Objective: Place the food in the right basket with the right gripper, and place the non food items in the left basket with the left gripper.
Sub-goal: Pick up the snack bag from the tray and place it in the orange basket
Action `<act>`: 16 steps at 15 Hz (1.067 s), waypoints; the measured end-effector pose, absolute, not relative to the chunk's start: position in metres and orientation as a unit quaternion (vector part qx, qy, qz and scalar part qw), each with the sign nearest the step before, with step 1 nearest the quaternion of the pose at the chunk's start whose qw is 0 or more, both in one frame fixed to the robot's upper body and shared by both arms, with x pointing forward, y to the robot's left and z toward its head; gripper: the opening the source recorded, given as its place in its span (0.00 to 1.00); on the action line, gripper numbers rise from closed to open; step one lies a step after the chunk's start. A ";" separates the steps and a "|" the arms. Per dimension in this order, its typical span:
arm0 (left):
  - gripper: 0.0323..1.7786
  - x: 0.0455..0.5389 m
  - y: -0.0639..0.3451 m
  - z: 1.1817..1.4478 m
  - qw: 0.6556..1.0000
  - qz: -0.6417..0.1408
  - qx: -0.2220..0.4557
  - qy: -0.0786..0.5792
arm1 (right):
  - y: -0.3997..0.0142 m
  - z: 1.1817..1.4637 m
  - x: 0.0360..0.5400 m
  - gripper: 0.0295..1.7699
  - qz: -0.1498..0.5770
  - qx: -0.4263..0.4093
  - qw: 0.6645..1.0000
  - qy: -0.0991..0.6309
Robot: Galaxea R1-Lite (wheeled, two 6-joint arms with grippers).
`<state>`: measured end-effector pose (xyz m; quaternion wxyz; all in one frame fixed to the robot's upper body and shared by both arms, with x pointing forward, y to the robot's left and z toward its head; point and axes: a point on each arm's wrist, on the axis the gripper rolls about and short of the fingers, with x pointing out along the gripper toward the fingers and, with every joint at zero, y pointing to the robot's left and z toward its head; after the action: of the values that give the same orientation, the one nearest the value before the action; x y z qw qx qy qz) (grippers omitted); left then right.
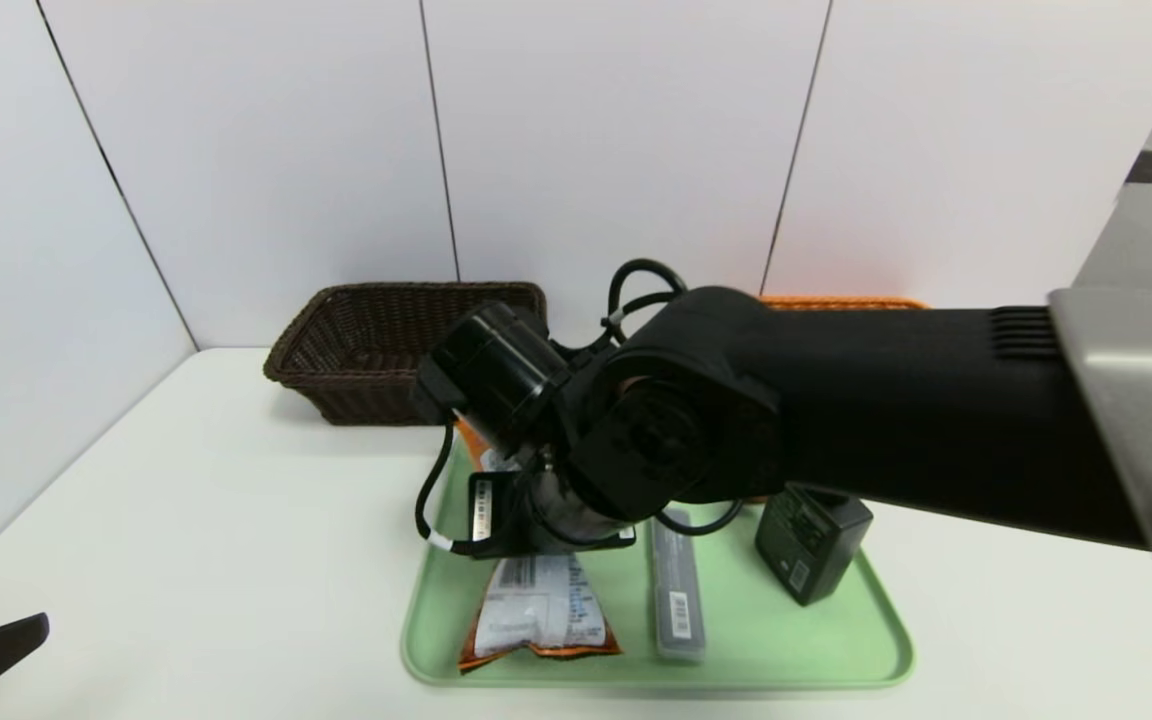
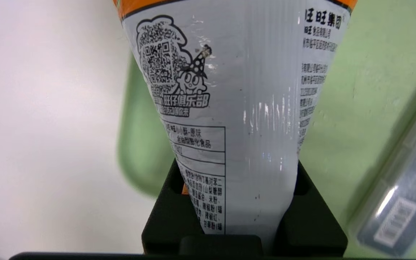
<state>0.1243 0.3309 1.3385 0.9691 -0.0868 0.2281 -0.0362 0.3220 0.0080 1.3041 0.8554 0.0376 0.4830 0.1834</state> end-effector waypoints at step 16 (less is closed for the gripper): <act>0.95 0.122 0.331 1.340 0.970 -0.037 -0.087 0.222 | -0.163 1.467 0.371 0.24 0.193 0.297 0.906 0.232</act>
<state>0.1220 0.3309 1.3396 0.9704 -0.0867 0.2222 -0.0367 0.3715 -0.1634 1.4671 0.9059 0.2973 0.2319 0.1927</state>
